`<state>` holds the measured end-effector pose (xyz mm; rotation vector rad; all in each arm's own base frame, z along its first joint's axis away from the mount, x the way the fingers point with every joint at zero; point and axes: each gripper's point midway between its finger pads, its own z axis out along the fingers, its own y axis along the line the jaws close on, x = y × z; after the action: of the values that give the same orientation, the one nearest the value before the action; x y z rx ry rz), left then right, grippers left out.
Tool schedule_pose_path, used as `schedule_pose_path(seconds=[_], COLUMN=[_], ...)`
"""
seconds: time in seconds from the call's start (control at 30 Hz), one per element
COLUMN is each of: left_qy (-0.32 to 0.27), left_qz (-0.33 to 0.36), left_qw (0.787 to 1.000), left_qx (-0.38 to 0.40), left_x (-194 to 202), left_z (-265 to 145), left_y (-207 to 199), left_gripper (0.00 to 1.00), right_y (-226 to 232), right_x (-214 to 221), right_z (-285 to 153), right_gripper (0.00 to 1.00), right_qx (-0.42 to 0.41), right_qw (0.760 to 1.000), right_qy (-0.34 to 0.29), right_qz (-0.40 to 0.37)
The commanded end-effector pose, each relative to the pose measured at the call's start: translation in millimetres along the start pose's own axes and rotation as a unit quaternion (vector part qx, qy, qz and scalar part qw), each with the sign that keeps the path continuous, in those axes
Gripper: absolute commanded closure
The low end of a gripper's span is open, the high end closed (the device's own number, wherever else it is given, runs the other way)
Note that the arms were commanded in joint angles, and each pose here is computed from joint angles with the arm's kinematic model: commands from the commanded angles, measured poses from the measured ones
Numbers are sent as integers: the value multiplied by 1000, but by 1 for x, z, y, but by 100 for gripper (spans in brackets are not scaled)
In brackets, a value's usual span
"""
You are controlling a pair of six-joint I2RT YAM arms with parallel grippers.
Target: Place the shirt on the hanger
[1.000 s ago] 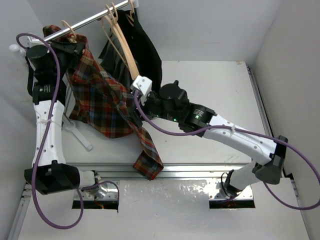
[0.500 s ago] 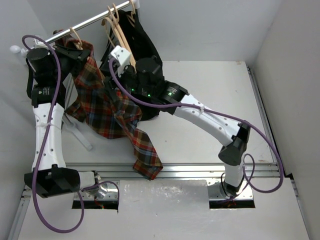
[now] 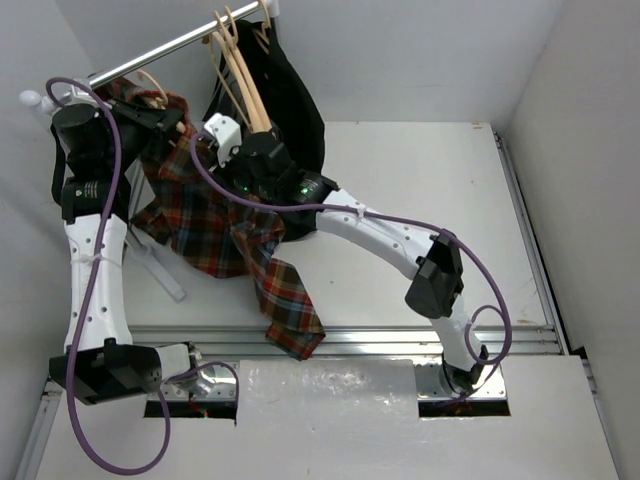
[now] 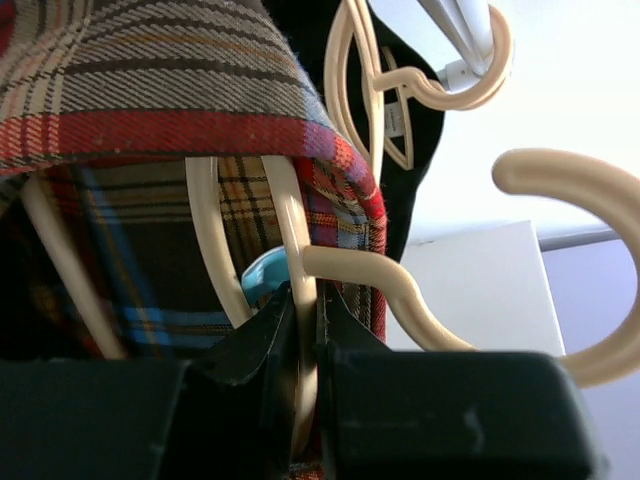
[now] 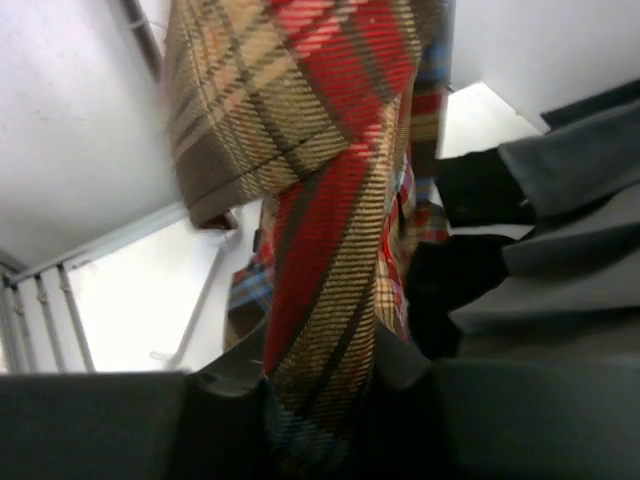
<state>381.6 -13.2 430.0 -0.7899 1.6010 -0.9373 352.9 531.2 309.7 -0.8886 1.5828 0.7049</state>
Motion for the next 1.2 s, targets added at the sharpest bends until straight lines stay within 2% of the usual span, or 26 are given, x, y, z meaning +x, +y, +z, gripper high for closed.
schedule_pose_path(seconds=[0.0,0.07,0.17,0.2,0.27,0.3,0.37,0.47,0.7,0.77,0.8,0.83,0.87,0.9,0.93,1.0,1.07,1.13,1.17], left_qy=[-2,2,5,11,12,18,11,7,-52,-81,-88,-80,-61,-37,14,88,133,144,139], left_qz=[37,57,98,107,158,193,230,303,365,371,372,374,365,356,343,291,235,211,200], left_qw=[998,997,994,994,987,981,973,953,929,925,924,924,929,934,939,952,963,967,970], left_qx=[56,58,46,37,35,24,9,-23,-12,-22,-22,-11,-9,-3,24,24,15,20,16], left_x=[2,4,5,7,6,7,2,-3,-22,-30,-31,-25,-15,-5,18,51,76,83,82], left_z=[-16,-18,-19,-20,-23,-25,-28,-38,-69,-87,-93,-98,-102,-101,-100,-92,-84,-82,-79], left_y=[-31,-30,-24,-19,-18,-11,-7,5,-26,-37,-40,-43,-41,-36,-33,-3,24,28,31], left_gripper=[100,100,87,68,48,32,22,16,6,9,16,39,48,51,53,54,50,39,38], right_y=[7,9,9,8,2,0,-3,-2,-1,0,1,1,1,2,4,5,8,9,11], right_x=[-44,-48,-48,-53,-51,-55,-56,-61,-54,-63,-65,-66,-67,-71,-72,-75,-76,-73,-75], right_z=[-5,-7,-12,-16,-18,-22,-24,-25,-21,-23,-24,-26,-26,-28,-28,-29,-30,-31,-33], right_gripper=[97,100,100,100,100,100,100,100,100,100,100,100,100,100,100,100,100,100,100], right_qx=[-13,-18,-19,-15,4,11,19,19,19,18,17,16,16,14,8,4,-4,-6,-8], right_qw=[997,997,997,996,996,996,996,995,994,992,991,991,990,989,989,988,988,988,988], right_qy=[-70,-76,-79,-83,-82,-86,-87,-92,-86,-103,-105,-109,-110,-115,-117,-121,-122,-118,-119], right_qz=[-6,-6,-1,4,14,23,31,45,66,74,77,82,84,86,91,95,98,98,98])
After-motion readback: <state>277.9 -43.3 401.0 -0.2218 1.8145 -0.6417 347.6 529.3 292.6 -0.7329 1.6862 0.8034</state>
